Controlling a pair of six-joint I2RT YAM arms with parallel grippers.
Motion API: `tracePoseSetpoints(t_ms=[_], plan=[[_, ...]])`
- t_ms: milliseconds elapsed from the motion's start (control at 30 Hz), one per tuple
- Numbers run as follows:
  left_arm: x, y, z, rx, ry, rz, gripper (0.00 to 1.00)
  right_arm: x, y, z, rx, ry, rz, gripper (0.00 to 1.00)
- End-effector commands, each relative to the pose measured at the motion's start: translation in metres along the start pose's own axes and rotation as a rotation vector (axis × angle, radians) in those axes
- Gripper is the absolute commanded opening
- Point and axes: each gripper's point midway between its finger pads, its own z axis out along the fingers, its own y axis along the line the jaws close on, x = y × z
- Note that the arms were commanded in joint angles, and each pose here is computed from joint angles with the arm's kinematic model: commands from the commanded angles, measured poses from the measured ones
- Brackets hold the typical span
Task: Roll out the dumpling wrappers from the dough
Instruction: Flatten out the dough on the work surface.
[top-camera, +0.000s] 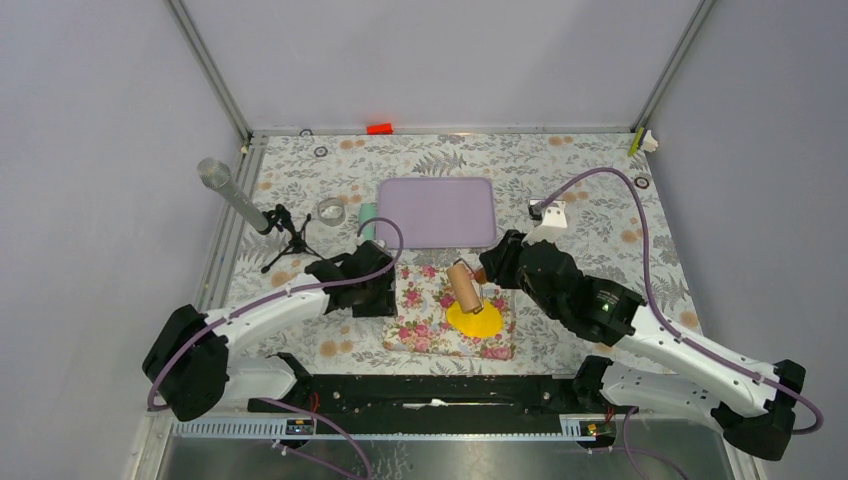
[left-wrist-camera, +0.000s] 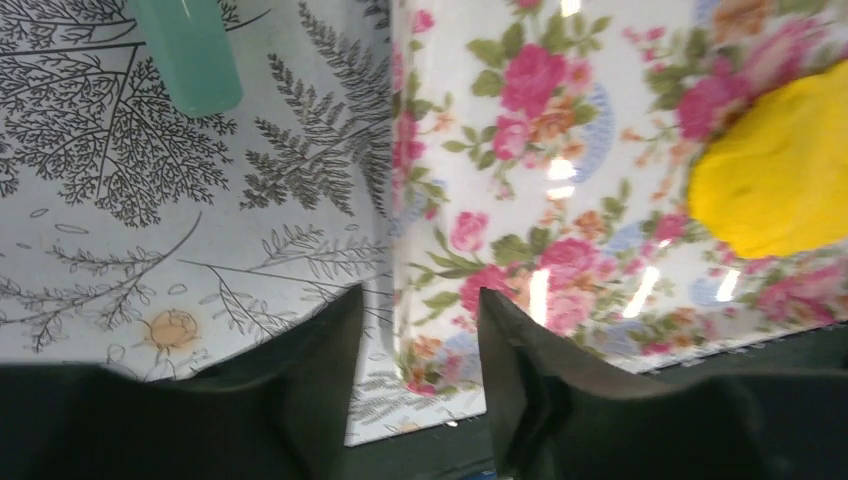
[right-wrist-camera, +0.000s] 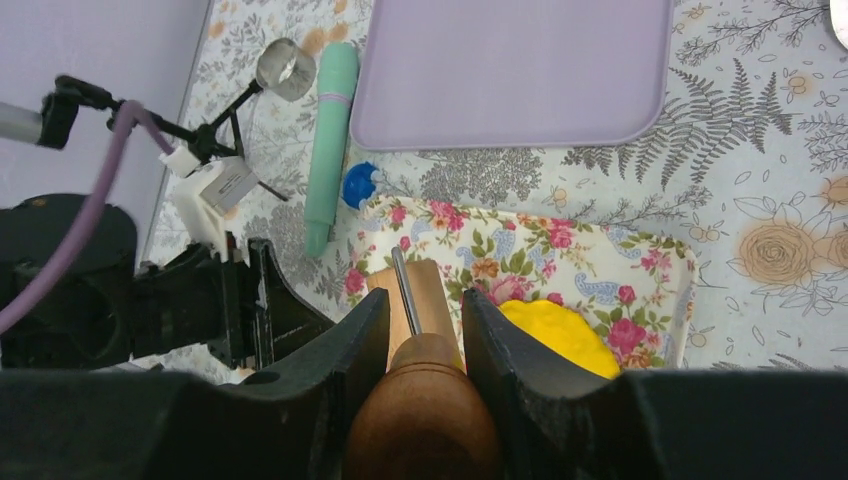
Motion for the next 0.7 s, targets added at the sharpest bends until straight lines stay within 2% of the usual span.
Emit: tracePoseSetpoints(t_ms=[0,33,167,233,300,400,467,667], plan=[[-0.028,-0.009,-0.033,0.003,-0.085,0.03,0.58,-0.029,0.009,0.01,-0.059,-0.076,0.115,0.0],[-0.031,-0.009,-0.039,-0.001,-0.094,0.038,0.67,-0.03,0.008,0.016,-0.084,-0.065,0.161,0.0],[-0.054,-0.022,-0.08,0.052,-0.179,0.046,0.85,-0.041,0.006,0.026,-0.15,-0.062,0.28,0.0],[-0.064,-0.037,-0.103,0.156,-0.23,0.041,0.92,-0.049,0.009,0.027,-0.19,-0.06,0.326,0.0],[-0.065,-0.064,-0.124,0.346,-0.233,0.048,0.98,-0.057,0.017,0.028,-0.257,-0.063,0.385,0.0],[-0.065,-0.097,-0.144,0.597,-0.234,0.031,0.99,-0.066,0.03,0.03,-0.36,-0.057,0.472,0.0],[-0.064,-0.112,-0.149,0.708,-0.206,0.003,0.99,-0.068,0.039,0.03,-0.414,-0.047,0.51,0.0],[-0.063,-0.139,-0.152,0.93,-0.152,-0.107,0.99,-0.067,0.054,0.028,-0.531,-0.022,0.616,0.0]])
